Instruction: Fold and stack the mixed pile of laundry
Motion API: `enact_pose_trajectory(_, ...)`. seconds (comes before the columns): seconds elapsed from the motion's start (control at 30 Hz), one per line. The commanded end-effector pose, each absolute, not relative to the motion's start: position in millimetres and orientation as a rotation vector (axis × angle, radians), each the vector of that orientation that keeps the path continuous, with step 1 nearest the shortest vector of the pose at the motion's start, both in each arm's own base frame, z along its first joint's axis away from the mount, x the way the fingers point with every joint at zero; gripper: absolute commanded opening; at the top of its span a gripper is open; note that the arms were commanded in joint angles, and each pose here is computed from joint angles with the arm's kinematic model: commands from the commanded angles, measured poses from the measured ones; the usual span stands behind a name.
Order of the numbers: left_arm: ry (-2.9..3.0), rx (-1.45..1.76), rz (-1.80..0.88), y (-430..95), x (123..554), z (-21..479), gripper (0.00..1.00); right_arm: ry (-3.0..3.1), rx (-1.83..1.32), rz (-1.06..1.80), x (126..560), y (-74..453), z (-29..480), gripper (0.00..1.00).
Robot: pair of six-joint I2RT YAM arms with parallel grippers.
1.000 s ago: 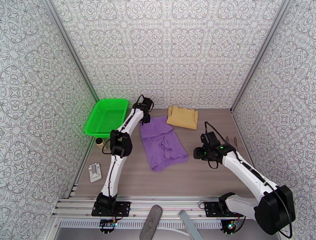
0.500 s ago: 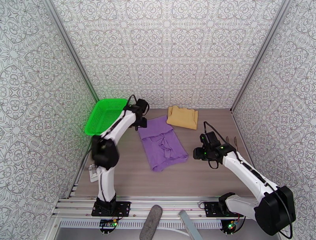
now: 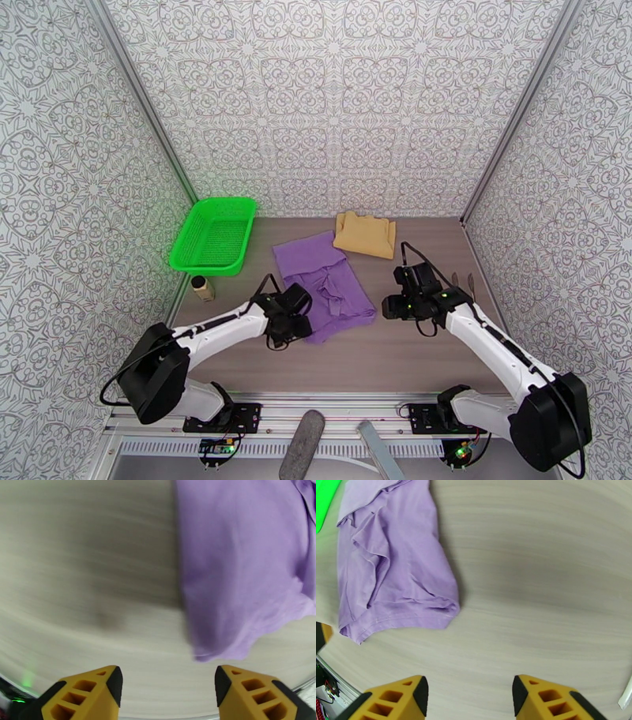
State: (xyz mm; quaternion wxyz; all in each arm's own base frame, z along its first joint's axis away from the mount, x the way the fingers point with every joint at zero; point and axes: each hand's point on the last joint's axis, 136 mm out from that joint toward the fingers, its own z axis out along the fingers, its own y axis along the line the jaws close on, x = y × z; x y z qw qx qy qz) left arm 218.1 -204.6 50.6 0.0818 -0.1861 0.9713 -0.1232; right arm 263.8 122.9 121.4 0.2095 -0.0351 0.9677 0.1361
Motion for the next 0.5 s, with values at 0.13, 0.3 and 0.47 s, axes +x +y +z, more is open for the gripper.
enact_pose_trajectory(0.13, 2.707, -0.806, -0.607, -238, 238, 55, 0.63, 2.686, -0.099, 0.437, 253, 124, 113, 0.61)
enact_pose_trajectory(0.3, 2.706, -0.919, -0.556, -225, 223, 41, 0.59, 2.69, -0.092, 0.441, 251, 124, 111, 0.61)
enact_pose_trajectory(0.47, 2.684, -0.991, -0.529, -210, 212, 40, 0.61, 2.687, -0.086, 0.45, 252, 125, 112, 0.61)
